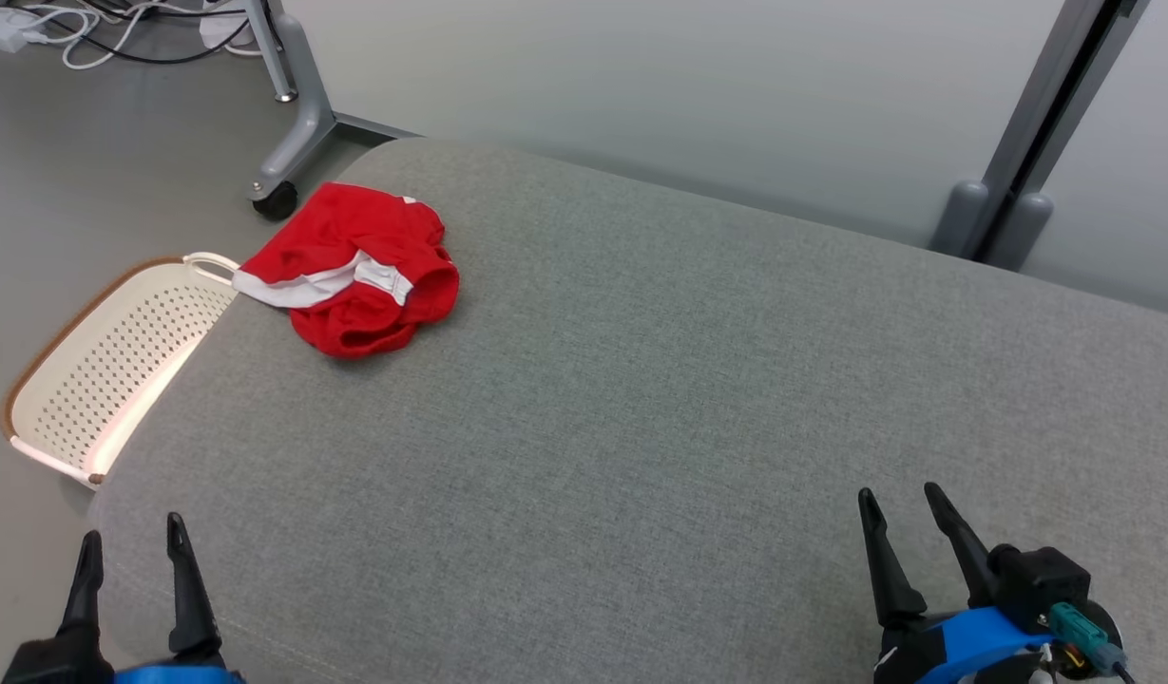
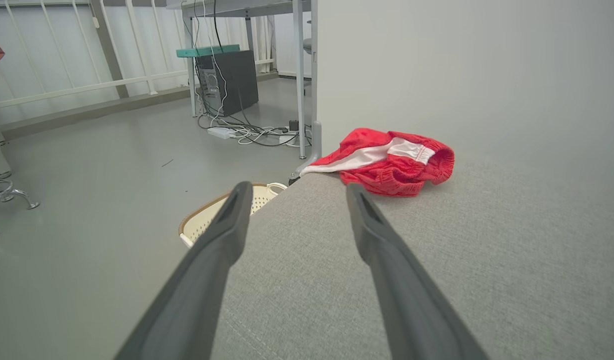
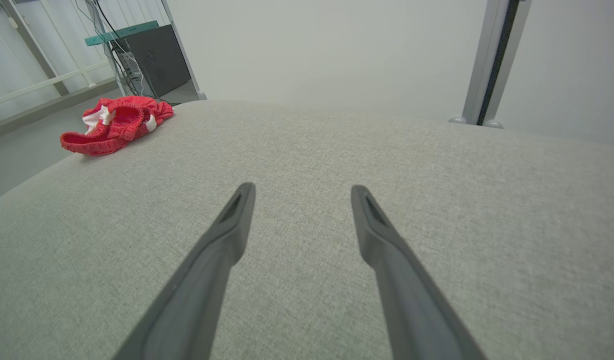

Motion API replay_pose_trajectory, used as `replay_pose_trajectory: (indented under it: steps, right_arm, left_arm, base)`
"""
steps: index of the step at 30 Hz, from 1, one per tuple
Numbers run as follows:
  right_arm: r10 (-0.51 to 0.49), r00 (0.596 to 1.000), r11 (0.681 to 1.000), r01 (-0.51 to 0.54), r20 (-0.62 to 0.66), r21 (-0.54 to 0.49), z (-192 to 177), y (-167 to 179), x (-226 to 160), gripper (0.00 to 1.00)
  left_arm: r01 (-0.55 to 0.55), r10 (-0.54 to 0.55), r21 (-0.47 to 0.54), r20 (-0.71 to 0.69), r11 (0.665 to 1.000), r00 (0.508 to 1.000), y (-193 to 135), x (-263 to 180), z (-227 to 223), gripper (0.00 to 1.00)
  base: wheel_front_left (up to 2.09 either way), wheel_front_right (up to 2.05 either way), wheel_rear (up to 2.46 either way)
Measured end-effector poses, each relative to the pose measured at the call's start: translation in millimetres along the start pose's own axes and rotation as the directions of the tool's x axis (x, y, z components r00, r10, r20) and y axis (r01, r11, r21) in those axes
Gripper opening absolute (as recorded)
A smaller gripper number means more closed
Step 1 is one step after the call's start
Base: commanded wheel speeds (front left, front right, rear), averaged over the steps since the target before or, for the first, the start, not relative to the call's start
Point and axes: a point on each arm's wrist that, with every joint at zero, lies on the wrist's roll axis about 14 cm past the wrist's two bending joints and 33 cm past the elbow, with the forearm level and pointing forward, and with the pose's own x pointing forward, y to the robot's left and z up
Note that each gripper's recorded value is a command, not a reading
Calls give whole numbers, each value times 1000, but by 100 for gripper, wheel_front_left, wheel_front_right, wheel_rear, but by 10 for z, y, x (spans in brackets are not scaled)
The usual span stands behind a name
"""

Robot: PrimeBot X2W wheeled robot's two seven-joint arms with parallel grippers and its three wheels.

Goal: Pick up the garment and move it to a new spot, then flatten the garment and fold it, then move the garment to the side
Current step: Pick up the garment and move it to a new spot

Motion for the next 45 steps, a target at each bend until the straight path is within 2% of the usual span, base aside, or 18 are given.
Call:
replay_pose_trajectory:
  steps: [8,15,20,22,27,31,33,36,42,43,44,45]
  right_arm:
    - [-49,998,998,50,27,-30,42,-257,62,100]
    - [-140,989,987,143,42,-68,62,-767,72,100]
    - [-222,974,968,225,41,-109,63,-1167,-20,100]
    - [-250,968,960,252,31,-120,38,-1289,-63,100]
    - [-303,953,943,303,23,-138,10,-1507,-132,100]
    - [-326,945,934,325,15,-148,-19,-1609,-158,100]
    - [-333,943,931,331,12,-152,-32,-1641,-167,100]
    - [-338,941,928,335,11,-162,-35,-1685,-168,100]
    - [-335,942,929,332,11,-160,-40,-1679,-149,100]
    - [-333,943,930,331,11,-159,-38,-1670,-146,100]
    - [-331,944,931,329,12,-156,-35,-1657,-140,100]
    - [-329,944,932,327,13,-154,-31,-1645,-135,100]
  left_arm:
    - [101,-105,45,102,994,989,-330,733,427,100]
    - [199,-212,95,172,976,962,-904,1659,755,100]
    - [242,-259,119,162,963,952,-1253,2238,747,100]
    - [240,-252,94,136,966,958,-1330,2441,667,100]
    - [263,-260,139,-36,955,965,-1456,2782,235,100]
    - [275,-236,147,-237,950,942,-1472,2873,-233,100]
    - [264,-197,132,-380,956,904,-1416,2843,-532,100]
    - [250,-150,107,-556,962,818,-1349,2707,-917,100]
    - [222,-129,46,-693,974,709,-1352,2580,-1139,100]
    - [227,-131,44,-705,973,698,-1359,2560,-1153,16]
    - [231,-134,40,-715,972,686,-1371,2537,-1167,0]
    - [235,-139,33,-723,971,677,-1385,2516,-1174,0]
  base:
    - [0,0,0]
    - [0,0,0]
    - [0,0,0]
    - [0,0,0]
    - [0,0,0]
    - [0,0,0]
    - [0,0,0]
    - [0,0,0]
    - [0,0,0]
    - [0,0,0]
    - [0,0,0]
    - [0,0,0]
